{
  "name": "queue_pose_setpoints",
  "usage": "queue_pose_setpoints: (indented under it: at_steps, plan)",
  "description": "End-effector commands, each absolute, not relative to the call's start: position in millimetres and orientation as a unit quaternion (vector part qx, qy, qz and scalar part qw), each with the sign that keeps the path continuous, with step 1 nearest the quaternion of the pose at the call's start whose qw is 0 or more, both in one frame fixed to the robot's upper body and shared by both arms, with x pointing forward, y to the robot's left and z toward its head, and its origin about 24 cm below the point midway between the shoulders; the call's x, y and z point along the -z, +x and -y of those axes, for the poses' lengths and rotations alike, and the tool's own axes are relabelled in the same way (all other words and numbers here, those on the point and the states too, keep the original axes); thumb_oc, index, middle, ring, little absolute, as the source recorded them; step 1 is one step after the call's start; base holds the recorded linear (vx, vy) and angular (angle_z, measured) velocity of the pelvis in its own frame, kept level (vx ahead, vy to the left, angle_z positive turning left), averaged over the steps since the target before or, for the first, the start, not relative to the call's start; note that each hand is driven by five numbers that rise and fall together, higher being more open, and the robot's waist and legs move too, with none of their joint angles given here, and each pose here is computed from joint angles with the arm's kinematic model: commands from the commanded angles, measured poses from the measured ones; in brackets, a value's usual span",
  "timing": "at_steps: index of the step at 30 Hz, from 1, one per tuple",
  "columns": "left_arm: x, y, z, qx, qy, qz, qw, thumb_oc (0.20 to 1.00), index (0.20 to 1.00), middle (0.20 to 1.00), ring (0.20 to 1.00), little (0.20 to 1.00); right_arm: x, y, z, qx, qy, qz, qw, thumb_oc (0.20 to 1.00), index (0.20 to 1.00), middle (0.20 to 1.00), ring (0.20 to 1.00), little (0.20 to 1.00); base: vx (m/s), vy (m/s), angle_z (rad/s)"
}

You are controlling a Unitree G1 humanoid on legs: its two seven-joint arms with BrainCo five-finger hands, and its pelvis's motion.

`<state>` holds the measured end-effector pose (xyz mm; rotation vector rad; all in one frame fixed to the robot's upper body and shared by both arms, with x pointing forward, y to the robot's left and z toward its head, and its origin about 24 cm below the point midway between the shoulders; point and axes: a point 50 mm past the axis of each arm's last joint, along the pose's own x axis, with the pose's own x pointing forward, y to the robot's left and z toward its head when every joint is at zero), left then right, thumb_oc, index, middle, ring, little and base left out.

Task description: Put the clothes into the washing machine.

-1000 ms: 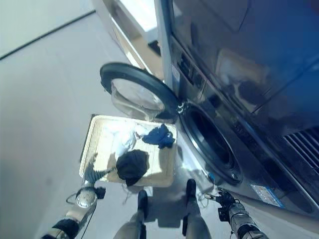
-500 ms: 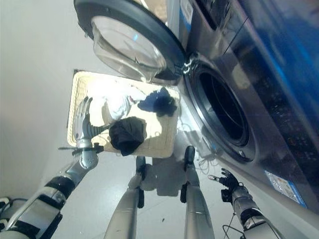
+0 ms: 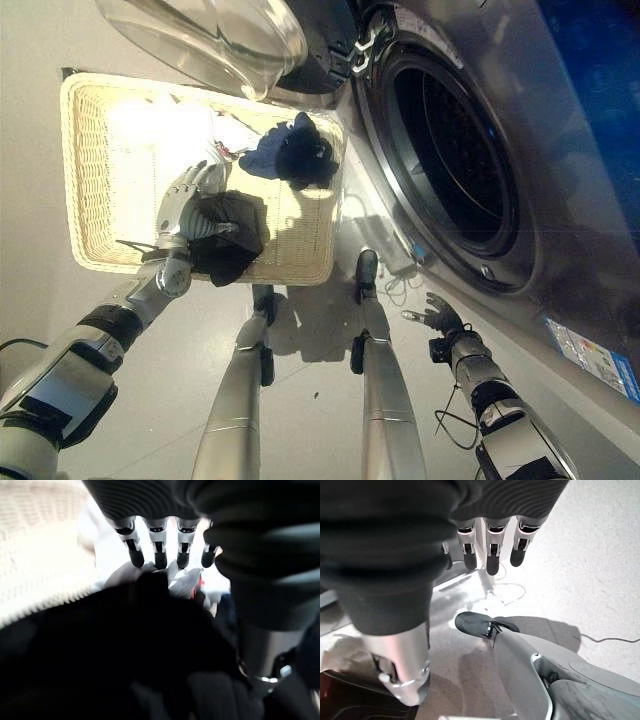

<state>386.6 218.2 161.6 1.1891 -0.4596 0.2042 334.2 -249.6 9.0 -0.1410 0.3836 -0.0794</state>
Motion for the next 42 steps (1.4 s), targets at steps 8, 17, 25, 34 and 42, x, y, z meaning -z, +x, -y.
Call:
queue_pose_setpoints:
  at_steps: [8,17,25,34,42]
  plan:
    - [-136,383,-224,-0.042,0.546,0.141,0.825,1.0,1.0,1.0,1.0,1.0,-18,329,277,0.061,-0.091,-0.181,0.977,1.0,1.0,1.0,1.0,1.0,0.0,0.0,0.0]
    - [-125,377,-231,-0.081,0.572,0.153,0.802,1.0,1.0,1.0,1.0,1.0,-20,330,277,0.058,-0.09,-0.178,0.978,1.0,1.0,1.0,1.0,1.0,0.0,0.0,0.0]
    - [-143,366,-246,-0.251,0.498,0.252,0.791,1.0,1.0,1.0,1.0,1.0,-14,327,271,0.06,-0.078,-0.178,0.979,1.0,1.0,1.0,1.0,1.0,0.0,-0.014,0.0]
    - [-195,353,-251,-0.394,0.376,0.398,0.738,1.0,1.0,1.0,1.0,1.0,-3,323,258,0.061,-0.058,-0.177,0.981,1.0,1.0,1.0,1.0,1.0,0.0,-0.049,0.04]
    - [-239,352,-245,-0.414,0.388,0.465,0.68,1.0,1.0,1.0,1.0,1.0,-2,323,254,0.055,-0.055,-0.178,0.981,1.0,1.0,1.0,1.0,1.0,0.0,-0.013,0.02]
